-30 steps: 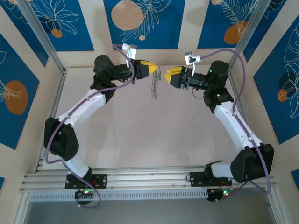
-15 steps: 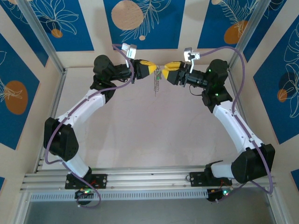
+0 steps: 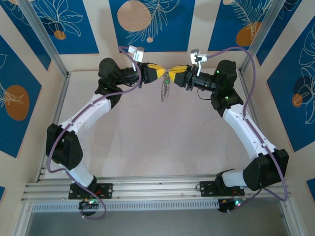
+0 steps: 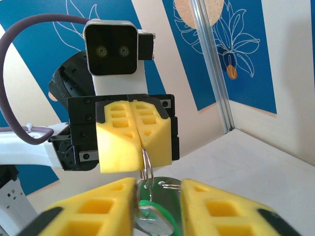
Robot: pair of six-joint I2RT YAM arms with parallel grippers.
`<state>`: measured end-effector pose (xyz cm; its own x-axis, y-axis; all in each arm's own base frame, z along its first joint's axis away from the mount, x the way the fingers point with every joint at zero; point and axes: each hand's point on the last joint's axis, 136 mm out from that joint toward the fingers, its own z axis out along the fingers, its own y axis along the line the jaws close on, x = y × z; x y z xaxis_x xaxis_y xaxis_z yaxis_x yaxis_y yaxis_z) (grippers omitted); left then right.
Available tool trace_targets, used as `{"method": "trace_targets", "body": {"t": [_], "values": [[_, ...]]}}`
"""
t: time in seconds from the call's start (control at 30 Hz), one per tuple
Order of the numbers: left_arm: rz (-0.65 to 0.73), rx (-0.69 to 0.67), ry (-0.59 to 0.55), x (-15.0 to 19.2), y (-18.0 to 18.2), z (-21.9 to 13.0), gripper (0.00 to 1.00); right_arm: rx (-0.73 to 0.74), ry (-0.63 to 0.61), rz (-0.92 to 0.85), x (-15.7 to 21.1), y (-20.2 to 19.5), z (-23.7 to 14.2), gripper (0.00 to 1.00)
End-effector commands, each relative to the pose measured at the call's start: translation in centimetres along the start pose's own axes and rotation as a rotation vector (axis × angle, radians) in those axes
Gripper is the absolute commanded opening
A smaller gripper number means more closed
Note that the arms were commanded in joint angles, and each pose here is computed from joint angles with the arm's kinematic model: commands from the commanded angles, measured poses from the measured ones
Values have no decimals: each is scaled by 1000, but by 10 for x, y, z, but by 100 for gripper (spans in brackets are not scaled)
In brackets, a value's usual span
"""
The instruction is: Put the keys on the keyring
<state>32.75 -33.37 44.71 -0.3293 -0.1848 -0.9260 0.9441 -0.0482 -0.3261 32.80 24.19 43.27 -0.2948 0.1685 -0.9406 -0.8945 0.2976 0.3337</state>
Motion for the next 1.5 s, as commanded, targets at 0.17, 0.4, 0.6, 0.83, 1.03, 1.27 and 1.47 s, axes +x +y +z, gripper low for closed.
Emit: {"method": "trace_targets", "body": {"t": [0.17,0.4,0.6,0.83,1.03,1.27,1.47], "values": [[70,32,-37,-20,-23,0,0,9,24,-12,7,1,2,1],[75,27,-42,-20,-23,0,0,-1,45,-20,15,7,6,0],[73,28,-42,-19,-24,1,0,7,64,-37,22,13,13,0],[77,30,-42,-19,-25,3,0,58,37,-35,19,9,13,0],[71,26,-40,-16,-24,4,0,-14,25,-49,15,30,13,26],[73,25,-44,-16,-23,5,0,-22,-17,-76,0,42,-16,46],[76,29,-48,-16,-24,6,0,35,-81,-74,-17,36,-38,46]]}}
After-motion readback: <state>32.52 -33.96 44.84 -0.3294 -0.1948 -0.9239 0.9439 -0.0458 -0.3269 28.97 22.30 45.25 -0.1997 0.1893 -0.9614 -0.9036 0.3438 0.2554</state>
